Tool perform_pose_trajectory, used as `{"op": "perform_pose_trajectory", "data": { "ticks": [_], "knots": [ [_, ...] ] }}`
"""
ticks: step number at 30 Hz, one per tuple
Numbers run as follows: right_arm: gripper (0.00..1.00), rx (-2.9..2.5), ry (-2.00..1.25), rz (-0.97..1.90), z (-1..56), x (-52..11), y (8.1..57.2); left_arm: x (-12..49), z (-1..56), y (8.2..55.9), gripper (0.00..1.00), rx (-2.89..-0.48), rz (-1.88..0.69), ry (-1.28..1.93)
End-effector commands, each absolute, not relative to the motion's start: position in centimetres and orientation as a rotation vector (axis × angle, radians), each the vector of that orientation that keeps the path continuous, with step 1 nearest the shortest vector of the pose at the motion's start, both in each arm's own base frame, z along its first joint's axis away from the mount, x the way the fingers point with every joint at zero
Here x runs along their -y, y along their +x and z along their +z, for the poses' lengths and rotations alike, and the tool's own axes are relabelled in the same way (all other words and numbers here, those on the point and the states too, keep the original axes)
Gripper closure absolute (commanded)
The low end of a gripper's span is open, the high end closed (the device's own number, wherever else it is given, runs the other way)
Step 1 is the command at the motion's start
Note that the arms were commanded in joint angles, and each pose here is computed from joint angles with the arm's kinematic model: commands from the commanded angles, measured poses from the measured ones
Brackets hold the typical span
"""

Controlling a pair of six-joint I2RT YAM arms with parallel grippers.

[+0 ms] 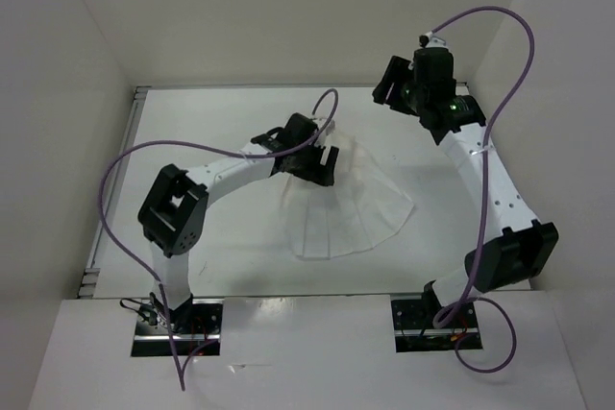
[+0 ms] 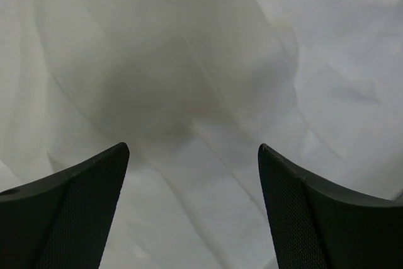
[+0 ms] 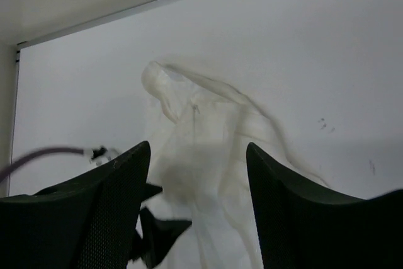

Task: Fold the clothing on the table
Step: Flatten the skirt out

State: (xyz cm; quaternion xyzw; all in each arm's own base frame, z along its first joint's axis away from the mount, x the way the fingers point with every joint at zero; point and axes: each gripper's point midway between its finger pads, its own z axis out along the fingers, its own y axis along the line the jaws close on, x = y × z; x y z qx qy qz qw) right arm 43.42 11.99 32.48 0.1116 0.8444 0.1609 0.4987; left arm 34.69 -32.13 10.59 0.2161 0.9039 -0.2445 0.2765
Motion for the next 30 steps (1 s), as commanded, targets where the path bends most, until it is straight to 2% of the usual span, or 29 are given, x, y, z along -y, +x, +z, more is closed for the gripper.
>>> {"op": "perform_pose_trajectory", "data": {
  "ticks": [1, 6, 12, 22, 24, 25, 28, 29, 30],
  "knots": [
    [0.32, -2.046, 0.338, 0.288, 31.6, -8.7, 41.0, 33.4, 14.9, 42.4, 0.10, -2.260, -0.532, 0.362],
    [0.31, -2.074, 0.415, 0.258, 29.7, -5.6, 38.3, 34.2, 15.4, 47.0, 0.10, -2.238, -0.436, 0.196],
    [0.31, -2.118, 0.442, 0.254, 27.8, -4.6, 37.4, 35.6, 13.6, 48.0, 0.10, -2.270, -0.471, 0.146],
    [0.31, -2.152, 0.436, 0.274, 27.0, -4.6, 37.8, 36.5, 10.1, 48.9, 0.25, -2.322, -0.441, 0.101],
    [0.31, -2.149, 0.446, 0.268, 27.1, -4.3, 38.1, 36.8, 9.5, 48.9, 0.31, -2.332, -0.452, 0.109],
    [0.31, -2.151, 0.436, 0.263, 27.1, -4.2, 38.1, 37.0, 8.7, 48.7, 0.41, -2.351, -0.459, 0.105],
    [0.31, -2.151, 0.440, 0.268, 27.1, -4.0, 38.1, 38.4, 8.6, 48.0, 0.61, -2.367, -0.559, 0.151],
    [0.31, -2.151, 0.440, 0.268, 27.1, -4.0, 38.1, 38.9, 8.8, 47.9, 0.78, -2.365, -0.590, 0.164],
    [0.31, -2.139, 0.448, 0.265, 27.5, -3.7, 38.2, 39.4, 8.9, 47.4, 0.87, -2.375, -0.635, 0.188]
  ]
}}
